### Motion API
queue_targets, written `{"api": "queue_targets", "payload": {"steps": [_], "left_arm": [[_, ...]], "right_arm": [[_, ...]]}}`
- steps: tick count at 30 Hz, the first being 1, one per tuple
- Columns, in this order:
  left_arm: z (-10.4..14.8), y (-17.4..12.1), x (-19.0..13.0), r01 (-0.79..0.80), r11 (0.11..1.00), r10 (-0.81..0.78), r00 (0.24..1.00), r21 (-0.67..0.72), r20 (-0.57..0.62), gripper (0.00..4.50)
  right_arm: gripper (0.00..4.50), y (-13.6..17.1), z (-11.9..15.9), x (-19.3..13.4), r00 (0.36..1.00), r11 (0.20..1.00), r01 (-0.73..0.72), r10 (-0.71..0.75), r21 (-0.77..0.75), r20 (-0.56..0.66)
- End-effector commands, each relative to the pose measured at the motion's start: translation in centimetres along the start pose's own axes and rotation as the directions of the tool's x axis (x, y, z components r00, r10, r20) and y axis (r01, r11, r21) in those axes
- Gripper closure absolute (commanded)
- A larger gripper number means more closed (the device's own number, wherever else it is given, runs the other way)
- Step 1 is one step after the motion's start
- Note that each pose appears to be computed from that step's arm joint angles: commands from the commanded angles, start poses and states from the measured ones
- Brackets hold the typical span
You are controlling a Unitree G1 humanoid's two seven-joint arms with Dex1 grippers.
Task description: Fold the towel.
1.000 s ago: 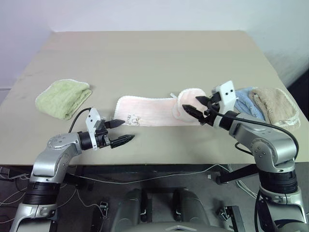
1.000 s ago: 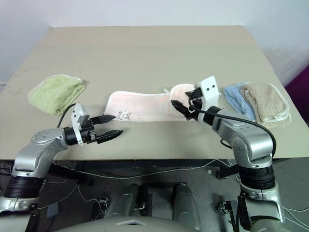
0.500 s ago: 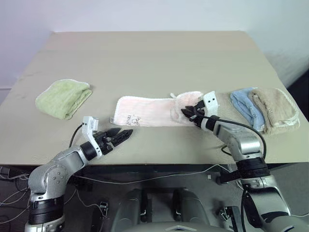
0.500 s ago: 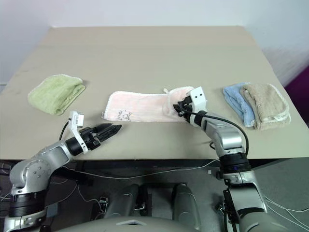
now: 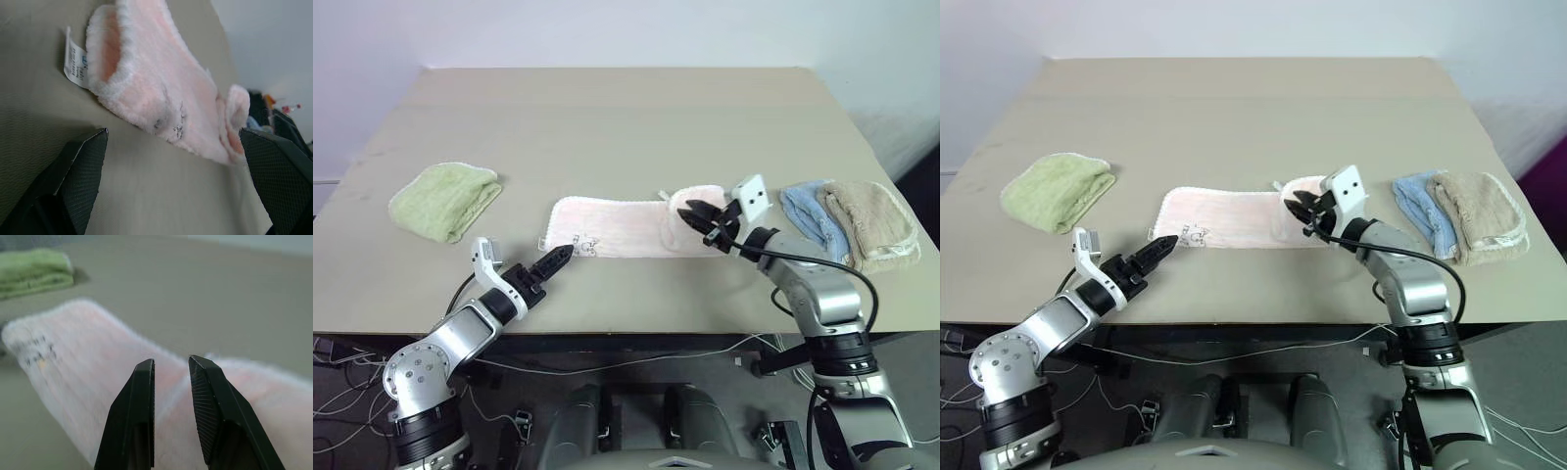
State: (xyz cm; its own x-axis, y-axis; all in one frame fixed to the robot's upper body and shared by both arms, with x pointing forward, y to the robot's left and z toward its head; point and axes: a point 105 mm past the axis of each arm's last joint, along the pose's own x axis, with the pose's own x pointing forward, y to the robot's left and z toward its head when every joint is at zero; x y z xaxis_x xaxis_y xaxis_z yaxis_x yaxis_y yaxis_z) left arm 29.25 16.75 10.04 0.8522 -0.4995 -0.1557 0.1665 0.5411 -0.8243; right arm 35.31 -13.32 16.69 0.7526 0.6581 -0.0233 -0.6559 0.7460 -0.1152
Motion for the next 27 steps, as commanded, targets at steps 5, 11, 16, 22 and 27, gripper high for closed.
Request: {"api": "queue_targets", "payload": {"steps": [5, 11, 16, 22, 27], "left_arm": [[-0.7, 1.6, 2.5, -0.124, 0.983, 0.117, 0.991, -0.139, -0.060, 0.00], [-0.1, 1.2, 4.3, -0.111, 0.978, 0.101, 0.993, -0.177, -0.069, 0.00], [0.1, 1.0, 4.8, -0.097, 0.978, 0.083, 0.993, -0.186, -0.078, 0.39], [0.5, 1.1, 4.8, -0.088, 0.973, 0.078, 0.995, -0.213, -0.054, 2.42], [1.0, 1.0, 4.6, -0.067, 0.974, 0.063, 0.998, -0.218, -0.024, 4.12]], "right_arm": [[3.34, 0.2, 3.6, -1.0, 0.995, 0.999, 0.011, -0.006, -0.050, 0.102], [3.34, 0.7, 3.4, -1.4, 0.996, 0.998, 0.018, -0.013, -0.056, 0.093], [3.38, 1.0, 3.3, -1.6, 0.996, 0.998, 0.024, -0.019, -0.049, 0.092], [3.38, 1.4, 3.0, -1.7, 0.996, 0.999, 0.025, -0.022, -0.039, 0.087], [3.38, 1.7, 2.7, -1.7, 0.996, 0.999, 0.021, -0.018, -0.029, 0.083]]}}
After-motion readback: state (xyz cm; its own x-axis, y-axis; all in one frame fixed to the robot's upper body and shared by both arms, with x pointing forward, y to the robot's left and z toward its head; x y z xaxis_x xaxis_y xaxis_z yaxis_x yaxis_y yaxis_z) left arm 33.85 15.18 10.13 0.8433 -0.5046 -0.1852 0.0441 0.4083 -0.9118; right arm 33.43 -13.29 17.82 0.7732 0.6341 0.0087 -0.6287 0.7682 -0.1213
